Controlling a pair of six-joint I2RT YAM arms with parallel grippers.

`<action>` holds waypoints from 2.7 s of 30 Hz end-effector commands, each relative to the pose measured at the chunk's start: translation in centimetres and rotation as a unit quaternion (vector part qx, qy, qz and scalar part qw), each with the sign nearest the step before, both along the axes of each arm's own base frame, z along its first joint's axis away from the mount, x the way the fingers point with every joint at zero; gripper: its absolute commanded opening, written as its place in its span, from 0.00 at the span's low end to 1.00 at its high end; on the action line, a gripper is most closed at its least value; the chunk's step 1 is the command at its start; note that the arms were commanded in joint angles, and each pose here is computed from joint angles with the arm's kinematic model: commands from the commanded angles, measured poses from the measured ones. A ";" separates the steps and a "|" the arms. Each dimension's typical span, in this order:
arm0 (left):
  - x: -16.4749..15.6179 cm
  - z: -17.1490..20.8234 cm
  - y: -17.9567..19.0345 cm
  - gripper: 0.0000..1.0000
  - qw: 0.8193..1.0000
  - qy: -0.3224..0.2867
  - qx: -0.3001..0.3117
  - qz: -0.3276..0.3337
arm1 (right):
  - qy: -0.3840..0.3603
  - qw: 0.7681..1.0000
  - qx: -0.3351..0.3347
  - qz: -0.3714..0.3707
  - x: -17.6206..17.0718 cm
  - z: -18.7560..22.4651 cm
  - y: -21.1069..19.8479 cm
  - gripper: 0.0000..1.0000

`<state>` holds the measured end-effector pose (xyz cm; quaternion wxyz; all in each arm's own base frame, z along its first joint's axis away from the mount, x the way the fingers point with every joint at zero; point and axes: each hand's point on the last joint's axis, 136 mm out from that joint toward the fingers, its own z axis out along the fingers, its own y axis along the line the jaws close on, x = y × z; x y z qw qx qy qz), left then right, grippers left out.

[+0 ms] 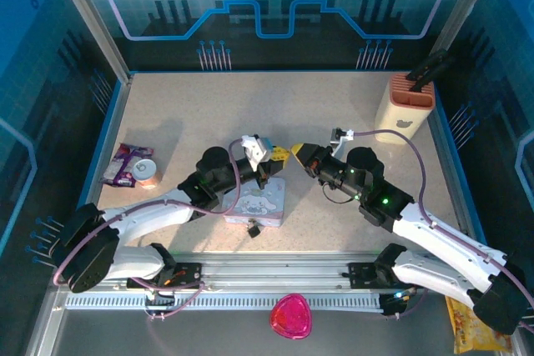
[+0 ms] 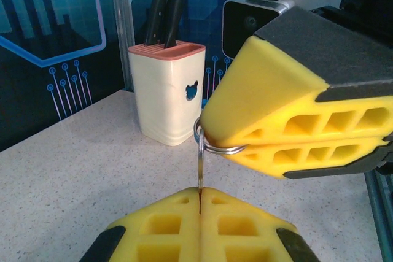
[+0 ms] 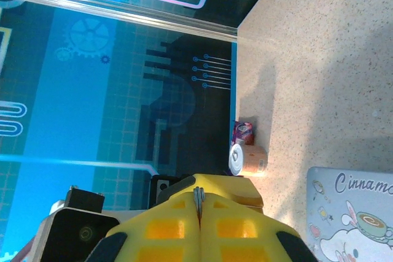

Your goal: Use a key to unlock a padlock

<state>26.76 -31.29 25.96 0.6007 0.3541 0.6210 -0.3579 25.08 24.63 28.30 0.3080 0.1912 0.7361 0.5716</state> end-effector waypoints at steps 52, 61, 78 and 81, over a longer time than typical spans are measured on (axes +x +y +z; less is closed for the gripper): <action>-2.6 -1.5 5.9 0.00 0.854 0.507 0.114 0.019 | -0.709 0.514 -0.483 -0.014 -0.3 -1.6 6.2 0.38; -3.1 -1.3 6.1 0.00 0.854 0.508 0.114 0.014 | -0.708 0.479 -0.518 -0.040 0.5 -1.7 5.8 0.33; -3.2 -2.0 6.0 0.00 0.847 0.517 0.121 0.014 | -0.721 0.452 -0.522 -0.065 0.2 -0.9 6.3 0.24; -3.3 -2.2 5.9 0.00 0.846 0.518 0.123 0.013 | -0.722 0.443 -0.527 -0.068 0.3 -1.0 6.5 0.25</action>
